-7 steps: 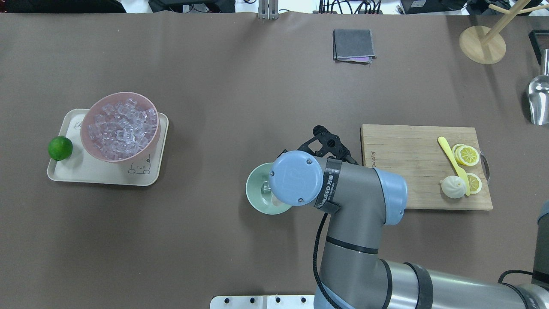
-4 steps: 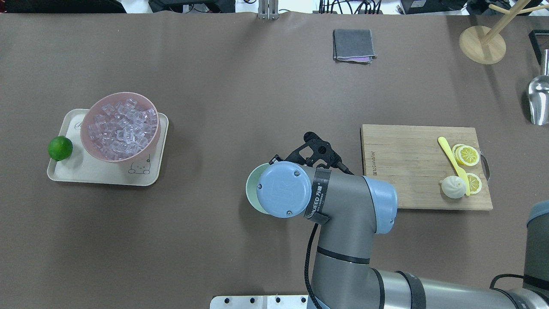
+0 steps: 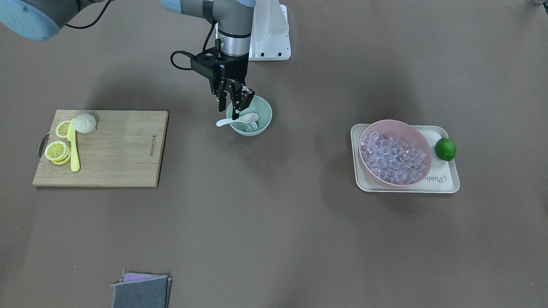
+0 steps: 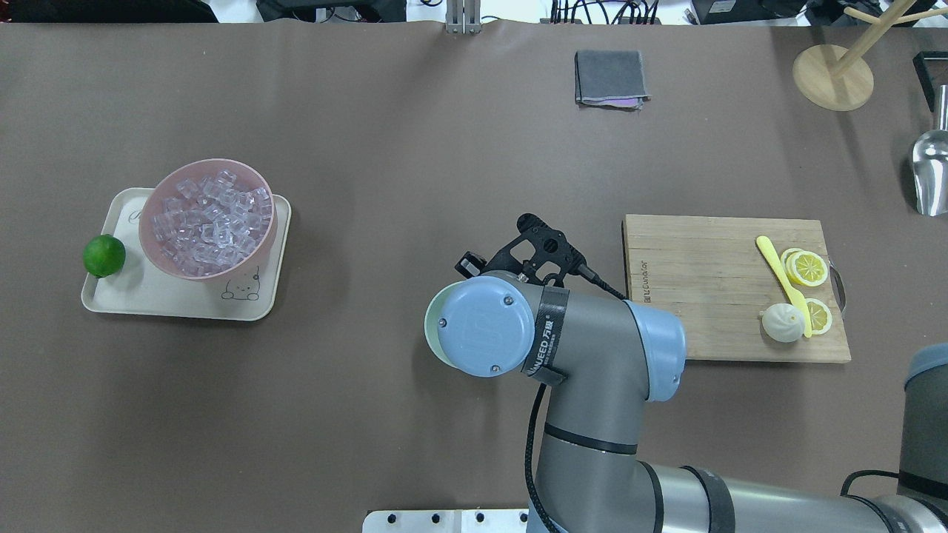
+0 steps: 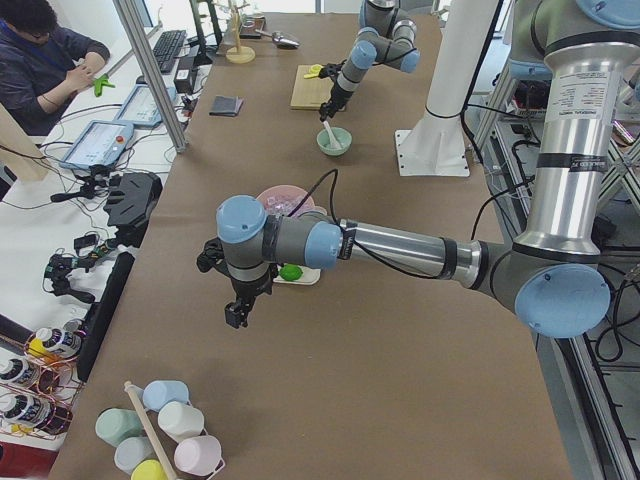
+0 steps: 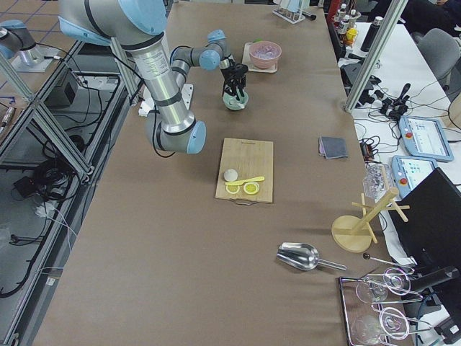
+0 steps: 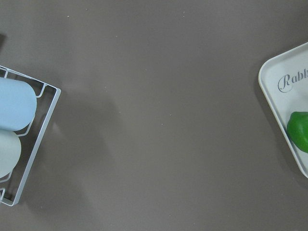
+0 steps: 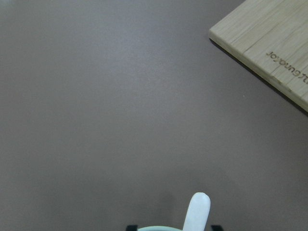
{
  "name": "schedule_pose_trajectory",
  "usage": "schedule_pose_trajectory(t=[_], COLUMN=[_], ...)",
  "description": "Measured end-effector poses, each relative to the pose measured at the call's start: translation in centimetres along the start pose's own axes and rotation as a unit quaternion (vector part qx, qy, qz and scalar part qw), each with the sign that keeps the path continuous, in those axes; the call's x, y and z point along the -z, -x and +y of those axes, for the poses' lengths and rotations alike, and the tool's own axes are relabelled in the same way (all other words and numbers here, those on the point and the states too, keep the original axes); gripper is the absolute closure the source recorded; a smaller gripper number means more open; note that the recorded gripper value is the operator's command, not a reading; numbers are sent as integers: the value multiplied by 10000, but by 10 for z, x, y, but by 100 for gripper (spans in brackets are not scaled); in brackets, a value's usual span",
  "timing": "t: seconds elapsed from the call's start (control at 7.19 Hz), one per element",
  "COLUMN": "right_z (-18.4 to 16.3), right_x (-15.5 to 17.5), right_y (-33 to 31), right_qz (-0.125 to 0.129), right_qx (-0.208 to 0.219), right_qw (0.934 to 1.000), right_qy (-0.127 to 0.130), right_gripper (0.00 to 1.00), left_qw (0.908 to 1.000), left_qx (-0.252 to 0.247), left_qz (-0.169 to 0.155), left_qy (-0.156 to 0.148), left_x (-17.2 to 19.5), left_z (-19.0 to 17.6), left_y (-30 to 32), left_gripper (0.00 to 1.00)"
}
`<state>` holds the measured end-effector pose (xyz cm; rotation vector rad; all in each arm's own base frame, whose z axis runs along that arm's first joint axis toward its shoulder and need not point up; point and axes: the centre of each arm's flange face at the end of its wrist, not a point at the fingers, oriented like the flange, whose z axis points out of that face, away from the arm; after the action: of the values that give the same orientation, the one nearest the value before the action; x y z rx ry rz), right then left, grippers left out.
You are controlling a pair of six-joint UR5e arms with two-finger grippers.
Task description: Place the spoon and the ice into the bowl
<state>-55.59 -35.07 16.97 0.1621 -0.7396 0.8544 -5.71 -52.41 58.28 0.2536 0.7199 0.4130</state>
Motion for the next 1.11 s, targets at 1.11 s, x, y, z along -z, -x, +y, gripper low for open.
schedule_pose_trajectory(t=[1.11], right_z=[-335], right_x=[-16], right_y=[-95], right_qz=[508], right_qx=[3212], right_qw=[9395], right_qy=[1076], right_gripper=[0], left_qw=[9846], left_qx=[1242], left_qz=[930], left_qy=[810], left_x=[-11], left_z=[57], left_y=[-13], left_gripper=[2])
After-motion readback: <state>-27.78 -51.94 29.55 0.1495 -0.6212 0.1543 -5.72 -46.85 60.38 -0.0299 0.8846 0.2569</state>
